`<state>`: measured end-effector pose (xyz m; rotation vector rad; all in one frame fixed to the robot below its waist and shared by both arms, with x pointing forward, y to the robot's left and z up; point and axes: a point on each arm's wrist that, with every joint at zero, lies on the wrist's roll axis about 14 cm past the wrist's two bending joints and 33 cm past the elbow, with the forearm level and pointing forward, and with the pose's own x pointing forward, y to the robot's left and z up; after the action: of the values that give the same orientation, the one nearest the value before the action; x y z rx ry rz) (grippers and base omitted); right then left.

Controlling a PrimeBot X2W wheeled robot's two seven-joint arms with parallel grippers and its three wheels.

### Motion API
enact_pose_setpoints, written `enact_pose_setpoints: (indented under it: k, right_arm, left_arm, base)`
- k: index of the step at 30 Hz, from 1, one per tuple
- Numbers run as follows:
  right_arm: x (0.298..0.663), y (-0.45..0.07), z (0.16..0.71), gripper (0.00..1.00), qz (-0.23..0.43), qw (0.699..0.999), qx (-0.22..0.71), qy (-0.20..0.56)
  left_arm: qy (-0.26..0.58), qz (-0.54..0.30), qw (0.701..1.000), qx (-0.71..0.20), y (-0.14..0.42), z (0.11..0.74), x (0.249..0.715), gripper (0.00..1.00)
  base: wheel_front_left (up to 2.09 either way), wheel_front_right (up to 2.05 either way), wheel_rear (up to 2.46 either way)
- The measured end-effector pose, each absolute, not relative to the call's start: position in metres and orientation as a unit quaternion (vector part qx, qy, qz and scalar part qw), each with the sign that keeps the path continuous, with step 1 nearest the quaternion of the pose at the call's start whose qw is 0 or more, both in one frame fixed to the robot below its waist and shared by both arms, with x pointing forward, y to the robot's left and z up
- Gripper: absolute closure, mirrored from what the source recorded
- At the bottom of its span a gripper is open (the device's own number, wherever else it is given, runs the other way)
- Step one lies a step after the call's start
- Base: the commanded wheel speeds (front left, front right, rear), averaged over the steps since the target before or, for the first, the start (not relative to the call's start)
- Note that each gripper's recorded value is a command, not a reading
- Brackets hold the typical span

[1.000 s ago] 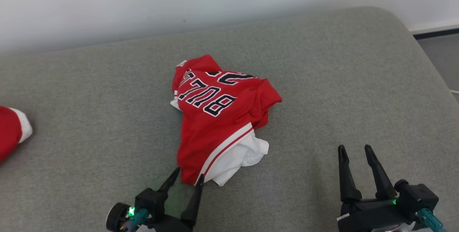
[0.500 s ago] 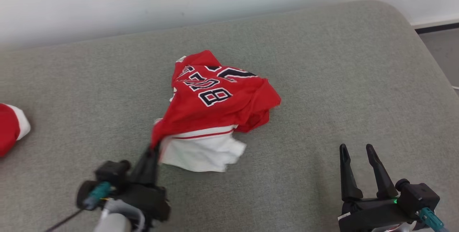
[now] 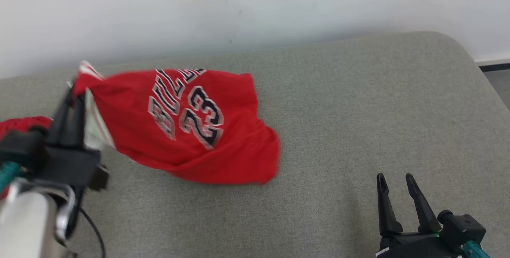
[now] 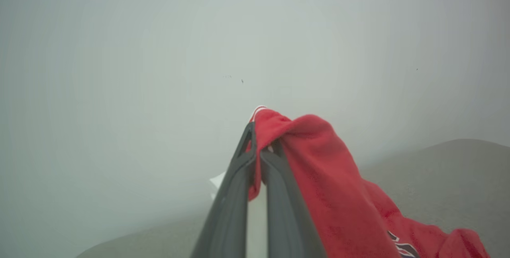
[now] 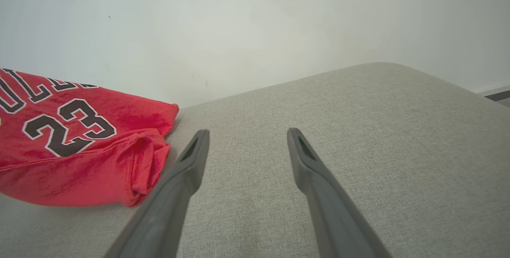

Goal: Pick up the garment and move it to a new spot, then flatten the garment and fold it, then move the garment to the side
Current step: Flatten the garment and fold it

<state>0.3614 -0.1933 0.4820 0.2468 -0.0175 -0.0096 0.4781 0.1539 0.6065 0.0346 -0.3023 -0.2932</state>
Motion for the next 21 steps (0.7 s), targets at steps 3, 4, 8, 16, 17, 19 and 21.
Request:
enact_pose_setpoints:
  k: [3,4,8,16,17,19,21]
  right_arm:
    - [0.361,-0.191,0.486,0.0,-0.001,0.992,0.125,-0.015]
    - [0.361,-0.191,0.487,0.0,0.0,0.992,0.125,-0.016]
    - [0.358,-0.191,0.486,0.0,-0.002,0.991,0.13,-0.015]
    - [0.358,-0.195,0.483,0.0,-0.01,0.991,0.136,-0.011]
    - [0.359,-0.196,0.484,0.0,-0.01,0.991,0.136,-0.012]
    - [0.362,-0.199,0.485,0.0,-0.014,0.991,0.135,-0.014]
    - [0.363,-0.202,0.486,0.0,-0.019,0.991,0.134,-0.016]
  left_arm:
    - [-0.198,-0.143,0.969,0.046,0.162,0.654,0.477,1.0]
    - [-0.212,-0.144,0.965,0.056,0.163,0.668,0.475,1.0]
    - [-0.244,-0.156,0.954,0.077,0.156,0.705,0.47,1.0]
    - [-0.202,-0.229,0.952,0.04,0.096,0.676,0.465,1.0]
    - [-0.188,-0.242,0.951,0.029,0.084,0.665,0.464,1.0]
    - [-0.165,-0.267,0.949,0.004,0.059,0.645,0.463,1.0]
    - [-0.138,-0.297,0.945,-0.013,0.031,0.623,0.46,1.0]
  base:
    - [0.0,0.0,0.0]
    - [0.0,0.0,0.0]
    - [0.0,0.0,0.0]
    - [0.0,0.0,0.0]
    - [0.0,0.0,0.0]
    - [0.0,0.0,0.0]
    - [0.0,0.0,0.0]
